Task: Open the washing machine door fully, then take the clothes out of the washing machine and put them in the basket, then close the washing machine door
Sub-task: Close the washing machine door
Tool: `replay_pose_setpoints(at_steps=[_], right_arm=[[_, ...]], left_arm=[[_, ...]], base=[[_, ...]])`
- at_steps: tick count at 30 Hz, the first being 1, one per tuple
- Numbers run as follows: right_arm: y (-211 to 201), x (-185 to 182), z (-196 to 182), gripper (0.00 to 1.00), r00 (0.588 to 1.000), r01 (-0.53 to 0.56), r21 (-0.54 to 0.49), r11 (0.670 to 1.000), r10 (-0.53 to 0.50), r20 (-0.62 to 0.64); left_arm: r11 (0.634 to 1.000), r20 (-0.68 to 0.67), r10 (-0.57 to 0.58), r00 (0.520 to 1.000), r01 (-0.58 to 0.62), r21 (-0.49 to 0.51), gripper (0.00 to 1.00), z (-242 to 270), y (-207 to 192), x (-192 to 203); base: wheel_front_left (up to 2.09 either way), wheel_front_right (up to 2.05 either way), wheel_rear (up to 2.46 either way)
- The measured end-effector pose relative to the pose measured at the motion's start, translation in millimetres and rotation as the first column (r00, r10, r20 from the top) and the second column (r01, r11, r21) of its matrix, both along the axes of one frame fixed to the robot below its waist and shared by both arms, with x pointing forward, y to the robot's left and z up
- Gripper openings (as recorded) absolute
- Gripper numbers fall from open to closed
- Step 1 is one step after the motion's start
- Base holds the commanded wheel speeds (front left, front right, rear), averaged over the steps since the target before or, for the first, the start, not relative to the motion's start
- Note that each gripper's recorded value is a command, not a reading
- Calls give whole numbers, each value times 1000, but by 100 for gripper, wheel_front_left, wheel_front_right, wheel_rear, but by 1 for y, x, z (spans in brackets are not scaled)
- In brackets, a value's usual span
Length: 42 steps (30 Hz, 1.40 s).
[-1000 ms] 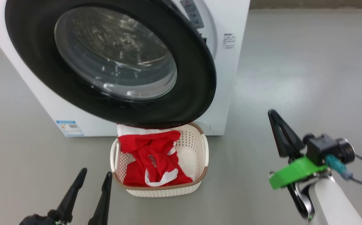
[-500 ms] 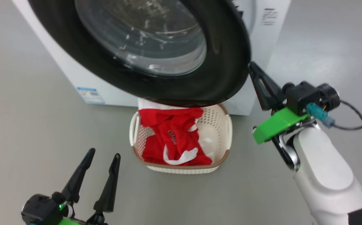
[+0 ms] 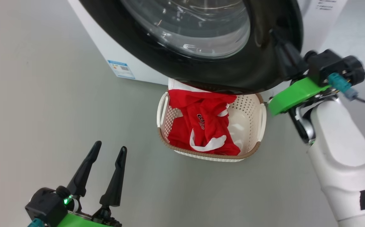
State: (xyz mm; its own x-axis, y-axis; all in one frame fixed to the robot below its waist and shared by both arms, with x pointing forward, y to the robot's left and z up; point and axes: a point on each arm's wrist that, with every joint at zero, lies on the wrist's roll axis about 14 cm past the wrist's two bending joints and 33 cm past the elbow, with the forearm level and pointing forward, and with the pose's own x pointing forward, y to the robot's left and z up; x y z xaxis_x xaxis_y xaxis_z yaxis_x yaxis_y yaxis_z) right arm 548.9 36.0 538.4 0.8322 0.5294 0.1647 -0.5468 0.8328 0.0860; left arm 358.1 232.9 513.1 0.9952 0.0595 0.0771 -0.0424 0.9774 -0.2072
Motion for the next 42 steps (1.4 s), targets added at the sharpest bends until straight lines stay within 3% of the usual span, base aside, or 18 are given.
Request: replay_pose_setpoints(at_steps=[25,42], right_arm=[[-13,85,4,0,994,107,63,992,-109,21],[-13,90,-5,0,993,112,69,991,-113,18]], left_arm=[[1000,-58,6,998,-5,12,100,-20,5,28],[1000,-69,25,997,-24,10,100,-26,12,36]], base=[[0,0,0],[0,0,0]])
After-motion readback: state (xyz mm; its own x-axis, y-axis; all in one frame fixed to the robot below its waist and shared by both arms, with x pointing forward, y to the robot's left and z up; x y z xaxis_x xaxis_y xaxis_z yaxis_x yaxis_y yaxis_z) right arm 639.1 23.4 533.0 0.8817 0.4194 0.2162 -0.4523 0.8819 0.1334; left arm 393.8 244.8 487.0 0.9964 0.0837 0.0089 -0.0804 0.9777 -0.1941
